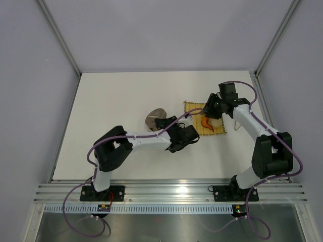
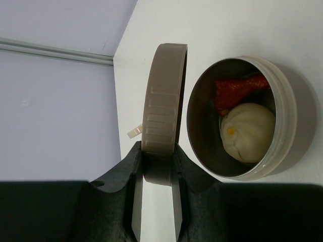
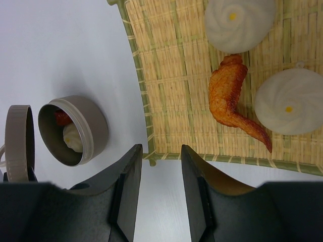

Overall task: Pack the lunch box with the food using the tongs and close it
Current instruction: Close the box lid on the packing box.

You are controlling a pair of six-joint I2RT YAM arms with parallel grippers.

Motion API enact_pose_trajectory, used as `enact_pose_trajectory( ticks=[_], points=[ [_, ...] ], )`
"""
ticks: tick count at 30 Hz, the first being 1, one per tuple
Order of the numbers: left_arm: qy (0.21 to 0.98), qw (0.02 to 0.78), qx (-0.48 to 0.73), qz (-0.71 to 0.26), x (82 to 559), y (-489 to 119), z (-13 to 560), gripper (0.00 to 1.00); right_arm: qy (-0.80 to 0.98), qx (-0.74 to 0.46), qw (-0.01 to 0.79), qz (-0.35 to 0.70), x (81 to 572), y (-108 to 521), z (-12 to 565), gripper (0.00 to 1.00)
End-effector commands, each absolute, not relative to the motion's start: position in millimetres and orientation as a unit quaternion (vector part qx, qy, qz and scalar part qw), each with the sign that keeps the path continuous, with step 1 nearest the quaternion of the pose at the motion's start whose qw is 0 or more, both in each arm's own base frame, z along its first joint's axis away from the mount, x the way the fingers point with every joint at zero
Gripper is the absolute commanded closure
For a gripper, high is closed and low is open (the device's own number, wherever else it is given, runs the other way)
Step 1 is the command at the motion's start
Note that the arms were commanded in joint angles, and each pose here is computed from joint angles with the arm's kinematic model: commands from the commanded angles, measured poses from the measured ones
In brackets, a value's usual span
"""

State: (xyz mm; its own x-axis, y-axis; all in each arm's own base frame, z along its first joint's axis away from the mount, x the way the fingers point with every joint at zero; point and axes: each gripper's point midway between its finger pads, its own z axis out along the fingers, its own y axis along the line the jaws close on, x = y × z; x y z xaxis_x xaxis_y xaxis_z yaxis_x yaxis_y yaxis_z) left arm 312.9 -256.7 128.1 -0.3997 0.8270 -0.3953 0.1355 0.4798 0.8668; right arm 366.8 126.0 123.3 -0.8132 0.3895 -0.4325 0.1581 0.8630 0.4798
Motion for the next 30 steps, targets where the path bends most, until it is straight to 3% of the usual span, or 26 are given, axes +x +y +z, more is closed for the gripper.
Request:
enact_pose_trajectory(
  ticks=[1,23,26,30],
  points=[
    [0.729,0.471,0.295,0.401,315,-257,143,1.0,0.923,0.137,0.284,0.22,373,126,127,0.56],
    [0.732,0.445,0.335,0.392,306,-271,109,1.0,0.923,0.139,0.284,0.22,373,126,128,0.56],
    [0.734,0.444,0.331,0.394,305,-271,107,0.93,0.922,0.139,0.286,0.221,373,126,129,0.56],
    [0.735,0.439,0.332,0.396,304,-270,103,0.75,0.922,0.139,0.286,0.221,373,126,130,0.56]
  ],
)
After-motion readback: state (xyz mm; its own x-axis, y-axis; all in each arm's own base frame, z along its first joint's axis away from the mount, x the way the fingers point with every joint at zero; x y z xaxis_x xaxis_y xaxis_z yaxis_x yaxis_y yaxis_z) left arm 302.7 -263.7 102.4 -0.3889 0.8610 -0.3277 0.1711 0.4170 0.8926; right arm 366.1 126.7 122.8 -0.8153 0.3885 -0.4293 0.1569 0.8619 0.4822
